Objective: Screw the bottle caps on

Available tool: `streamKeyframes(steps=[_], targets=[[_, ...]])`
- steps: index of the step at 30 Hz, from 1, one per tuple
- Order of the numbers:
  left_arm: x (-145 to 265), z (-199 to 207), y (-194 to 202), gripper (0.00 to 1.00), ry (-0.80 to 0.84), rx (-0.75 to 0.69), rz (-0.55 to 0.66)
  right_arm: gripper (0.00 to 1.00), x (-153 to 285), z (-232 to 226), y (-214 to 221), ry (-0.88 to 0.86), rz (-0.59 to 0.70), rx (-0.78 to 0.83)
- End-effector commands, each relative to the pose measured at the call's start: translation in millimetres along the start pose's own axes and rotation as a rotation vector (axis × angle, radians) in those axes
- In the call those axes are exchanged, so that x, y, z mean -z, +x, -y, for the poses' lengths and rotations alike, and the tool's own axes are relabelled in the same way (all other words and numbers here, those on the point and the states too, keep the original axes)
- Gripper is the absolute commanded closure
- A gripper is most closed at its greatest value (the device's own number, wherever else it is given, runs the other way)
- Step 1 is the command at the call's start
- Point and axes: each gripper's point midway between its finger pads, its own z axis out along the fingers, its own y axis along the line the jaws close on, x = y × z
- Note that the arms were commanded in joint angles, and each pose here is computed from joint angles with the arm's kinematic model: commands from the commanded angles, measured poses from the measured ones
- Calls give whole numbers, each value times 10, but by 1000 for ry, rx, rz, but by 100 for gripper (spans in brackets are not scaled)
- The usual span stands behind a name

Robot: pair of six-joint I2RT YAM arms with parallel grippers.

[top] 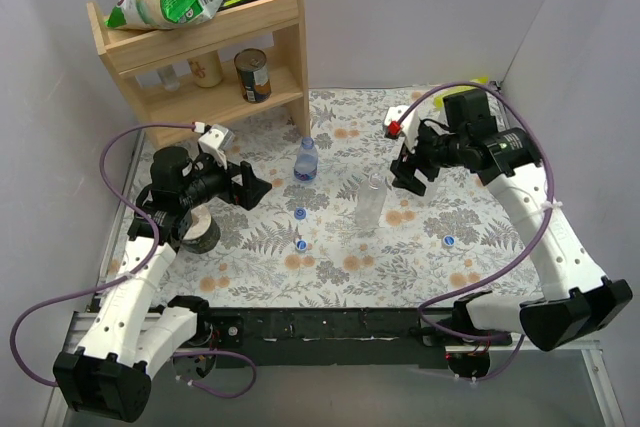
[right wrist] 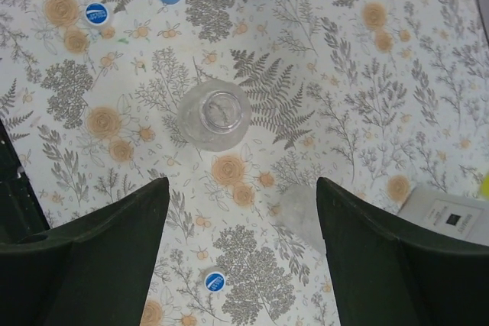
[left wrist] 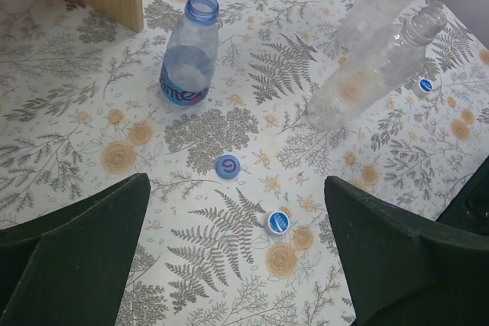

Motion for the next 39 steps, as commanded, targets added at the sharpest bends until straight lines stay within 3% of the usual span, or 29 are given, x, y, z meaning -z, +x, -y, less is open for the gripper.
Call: streamKeyframes(steps=[1, 8, 20, 32, 39], targets=[[12, 141, 15, 2, 80, -15, 12, 16, -194, -24, -159, -44, 36, 80], [45, 163, 53, 2, 85, -19, 15, 16, -532, -134, -204, -108, -2, 105], [50, 139, 69, 2, 75, -1, 17, 16, -824, -131, -145, -118, -31, 6], [-30, 105, 62, 2, 86, -13, 7, 28, -845, -126, 124, -79, -109, 7], [-83, 120, 47, 2, 114, -1, 6, 43, -835, -201, 187, -89, -103, 1]])
